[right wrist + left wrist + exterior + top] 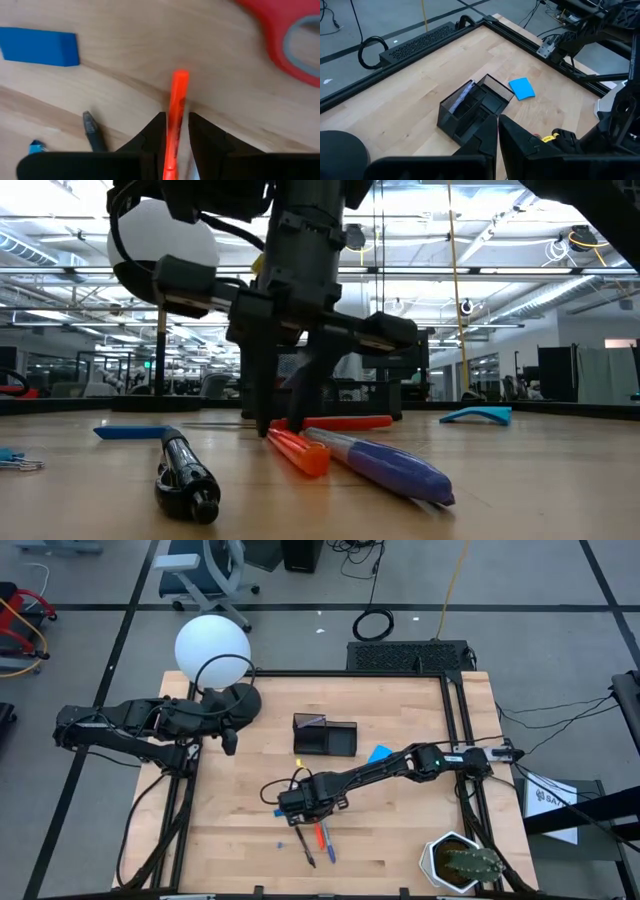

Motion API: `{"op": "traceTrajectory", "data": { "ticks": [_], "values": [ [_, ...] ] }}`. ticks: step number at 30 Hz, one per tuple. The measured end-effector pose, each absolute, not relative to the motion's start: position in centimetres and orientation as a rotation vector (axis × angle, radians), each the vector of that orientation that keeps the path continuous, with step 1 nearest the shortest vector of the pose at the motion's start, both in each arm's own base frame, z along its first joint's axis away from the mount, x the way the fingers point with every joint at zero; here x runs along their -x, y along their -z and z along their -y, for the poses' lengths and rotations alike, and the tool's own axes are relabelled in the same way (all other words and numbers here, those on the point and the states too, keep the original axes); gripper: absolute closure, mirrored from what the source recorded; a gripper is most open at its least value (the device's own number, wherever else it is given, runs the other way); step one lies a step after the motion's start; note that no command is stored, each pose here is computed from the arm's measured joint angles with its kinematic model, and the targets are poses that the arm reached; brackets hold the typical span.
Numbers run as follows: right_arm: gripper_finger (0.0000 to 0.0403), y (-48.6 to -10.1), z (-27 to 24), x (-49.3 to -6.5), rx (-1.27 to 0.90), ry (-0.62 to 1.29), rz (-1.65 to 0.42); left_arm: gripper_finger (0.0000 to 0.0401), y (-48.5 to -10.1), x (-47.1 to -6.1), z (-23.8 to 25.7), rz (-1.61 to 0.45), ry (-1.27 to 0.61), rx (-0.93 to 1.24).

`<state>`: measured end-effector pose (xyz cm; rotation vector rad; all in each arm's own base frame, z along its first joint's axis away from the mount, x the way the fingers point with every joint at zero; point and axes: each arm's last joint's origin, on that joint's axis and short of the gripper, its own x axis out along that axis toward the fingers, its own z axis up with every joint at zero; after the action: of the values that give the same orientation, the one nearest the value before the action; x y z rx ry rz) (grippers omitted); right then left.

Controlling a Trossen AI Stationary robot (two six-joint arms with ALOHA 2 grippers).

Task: Pick and place office supplies into organizer
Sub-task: Put the orange pen into the black desk organizer

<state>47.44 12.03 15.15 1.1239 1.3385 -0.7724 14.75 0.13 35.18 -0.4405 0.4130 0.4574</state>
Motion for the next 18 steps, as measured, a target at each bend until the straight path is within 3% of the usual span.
{"op": "traceTrajectory", "data": {
  "ticks": [14, 18],
  "values": [
    [0.0331, -13.9, -11.9, -46.6, -1.115, 0.792, -1.390, 0.0380, -35.2, -14.8, -0.1, -0.413, -0.457, 0.440],
    [0.0346, -13.8, -11.6, -46.9, -1.128, 0.780, -1.377, 0.0380, -35.2, -14.8, -0.1, -0.413, -0.458, 0.440]
  ]
}}
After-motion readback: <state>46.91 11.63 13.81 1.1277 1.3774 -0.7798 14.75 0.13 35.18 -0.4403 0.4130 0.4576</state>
